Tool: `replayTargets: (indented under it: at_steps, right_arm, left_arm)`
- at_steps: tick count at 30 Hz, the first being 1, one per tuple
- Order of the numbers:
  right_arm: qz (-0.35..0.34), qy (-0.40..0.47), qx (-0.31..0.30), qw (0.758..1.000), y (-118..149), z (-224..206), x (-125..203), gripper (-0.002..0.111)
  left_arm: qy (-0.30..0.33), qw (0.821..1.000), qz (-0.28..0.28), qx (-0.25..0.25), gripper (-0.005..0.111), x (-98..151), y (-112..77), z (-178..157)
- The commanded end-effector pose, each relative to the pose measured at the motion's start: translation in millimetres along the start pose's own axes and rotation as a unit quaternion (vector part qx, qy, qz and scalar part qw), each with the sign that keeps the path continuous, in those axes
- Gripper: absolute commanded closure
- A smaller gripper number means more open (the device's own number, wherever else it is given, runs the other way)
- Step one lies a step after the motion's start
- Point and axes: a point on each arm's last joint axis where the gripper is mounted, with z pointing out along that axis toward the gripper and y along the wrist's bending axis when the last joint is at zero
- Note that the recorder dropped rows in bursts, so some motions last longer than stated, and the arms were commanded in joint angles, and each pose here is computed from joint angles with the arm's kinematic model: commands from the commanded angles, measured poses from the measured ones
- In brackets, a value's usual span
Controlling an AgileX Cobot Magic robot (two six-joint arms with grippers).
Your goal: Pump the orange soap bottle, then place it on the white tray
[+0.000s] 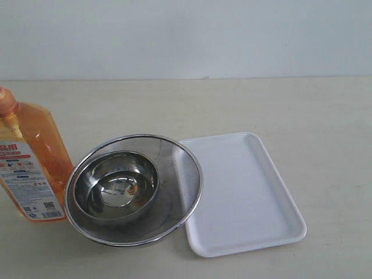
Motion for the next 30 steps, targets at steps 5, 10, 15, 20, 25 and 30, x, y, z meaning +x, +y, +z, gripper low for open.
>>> replayTargets:
  at_steps: [5,10,15,20,25,30]
  right_arm:
    - [0.000,-0.006,0.000,1.000,0.0,-0.4,-1.0,0.108]
    - [0.000,-0.006,0.000,1.000,0.0,-0.4,-1.0,0.108]
    - [0.000,-0.006,0.000,1.000,0.0,-0.4,-1.0,0.108]
    - [0.000,-0.006,0.000,1.000,0.0,-0.4,-1.0,0.108]
    - [0.000,-0.007,0.000,1.000,0.0,-0.4,-1.2,0.108]
    - [0.000,-0.008,0.000,1.000,0.0,-0.4,-1.2,0.108]
  left_arm:
    - [-0.010,0.997,0.059,0.049,0.048,6.1,-11.9,4.0]
    - [-0.005,0.996,0.066,0.058,0.048,10.9,-5.7,10.3]
    - [-0.018,0.996,0.045,0.071,0.043,13.8,-5.7,18.0]
    - [-0.028,0.996,0.027,0.083,0.024,17.9,-10.7,23.8]
    - [-0.056,0.995,0.022,0.084,0.021,18.2,-12.5,26.2]
    - [-0.053,0.993,0.050,0.089,0.021,25.3,-15.4,29.2]
